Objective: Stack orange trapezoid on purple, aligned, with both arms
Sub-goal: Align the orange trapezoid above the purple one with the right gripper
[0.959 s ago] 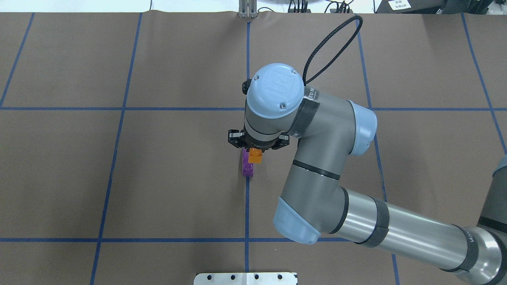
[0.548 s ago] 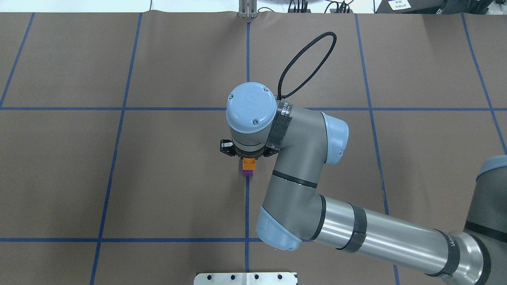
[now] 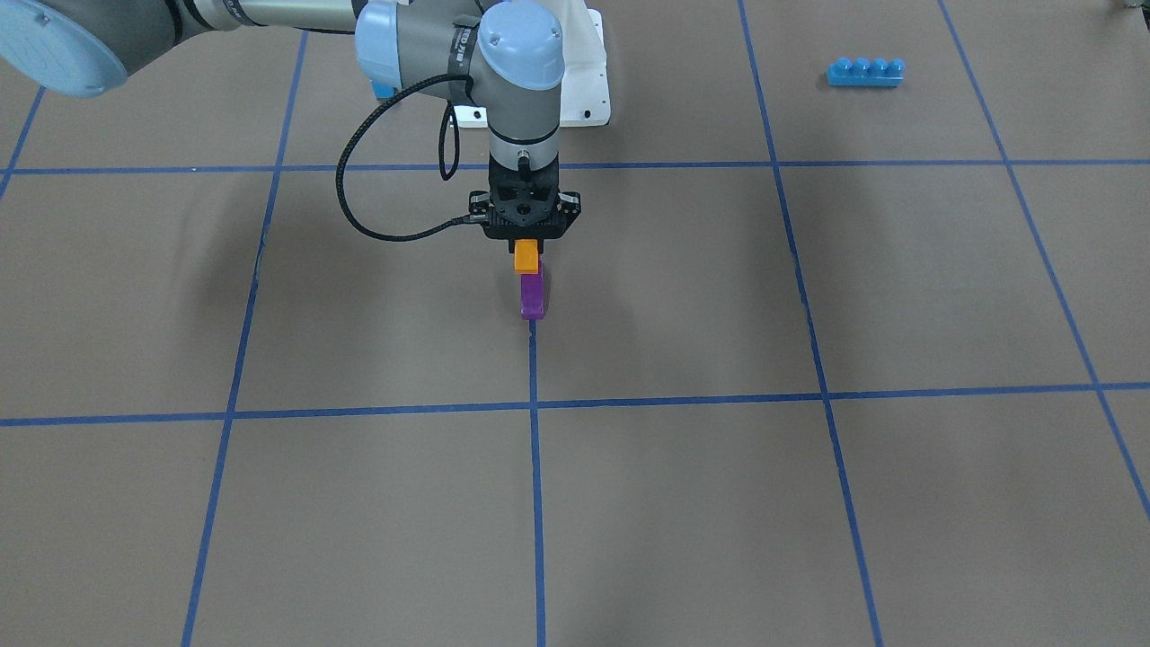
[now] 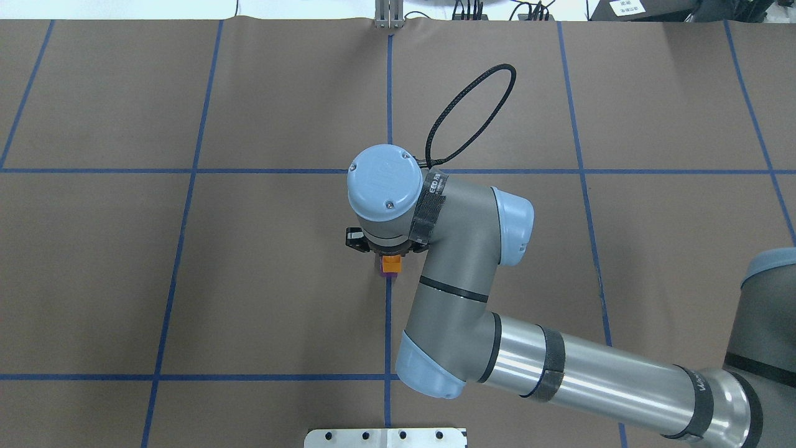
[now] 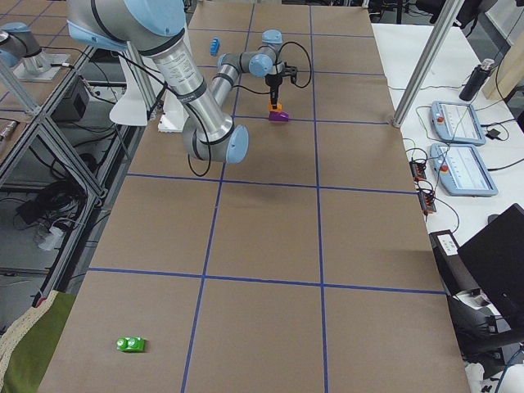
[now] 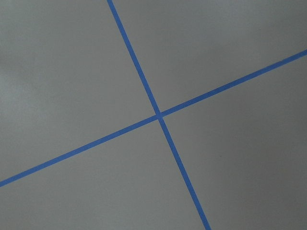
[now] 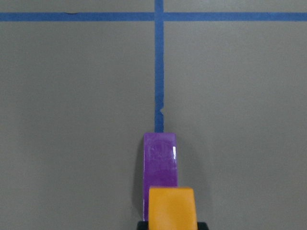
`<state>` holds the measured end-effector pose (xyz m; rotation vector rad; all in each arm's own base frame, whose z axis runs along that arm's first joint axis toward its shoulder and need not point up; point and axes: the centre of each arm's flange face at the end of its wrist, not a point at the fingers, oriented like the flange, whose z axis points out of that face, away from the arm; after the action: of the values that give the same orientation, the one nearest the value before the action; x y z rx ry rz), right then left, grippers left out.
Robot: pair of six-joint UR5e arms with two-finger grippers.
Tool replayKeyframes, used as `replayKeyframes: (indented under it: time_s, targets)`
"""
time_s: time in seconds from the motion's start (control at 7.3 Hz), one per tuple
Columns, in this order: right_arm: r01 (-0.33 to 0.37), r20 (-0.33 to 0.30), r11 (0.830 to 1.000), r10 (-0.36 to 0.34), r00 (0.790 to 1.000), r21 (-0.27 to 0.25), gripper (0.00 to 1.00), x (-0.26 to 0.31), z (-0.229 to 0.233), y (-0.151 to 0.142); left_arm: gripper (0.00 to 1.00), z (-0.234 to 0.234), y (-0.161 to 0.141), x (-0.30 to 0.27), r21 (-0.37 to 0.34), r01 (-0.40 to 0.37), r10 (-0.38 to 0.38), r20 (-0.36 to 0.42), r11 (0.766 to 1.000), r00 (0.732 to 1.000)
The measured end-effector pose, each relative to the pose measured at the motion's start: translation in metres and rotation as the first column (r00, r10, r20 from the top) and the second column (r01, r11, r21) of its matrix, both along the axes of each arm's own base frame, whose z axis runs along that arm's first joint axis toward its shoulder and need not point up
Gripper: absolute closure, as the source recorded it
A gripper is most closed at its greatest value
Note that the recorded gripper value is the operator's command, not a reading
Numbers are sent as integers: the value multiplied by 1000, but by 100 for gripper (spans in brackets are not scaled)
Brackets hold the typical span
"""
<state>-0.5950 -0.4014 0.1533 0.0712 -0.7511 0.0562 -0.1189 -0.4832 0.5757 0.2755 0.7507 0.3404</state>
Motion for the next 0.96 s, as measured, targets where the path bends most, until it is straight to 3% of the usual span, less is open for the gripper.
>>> replayKeyframes:
  time_s: [0.96]
  targets:
    - [-2, -8, 1000, 2, 1000, 12, 100, -5, 2, 2, 0, -1, -1, 0, 0, 2, -2, -1, 1000, 1000]
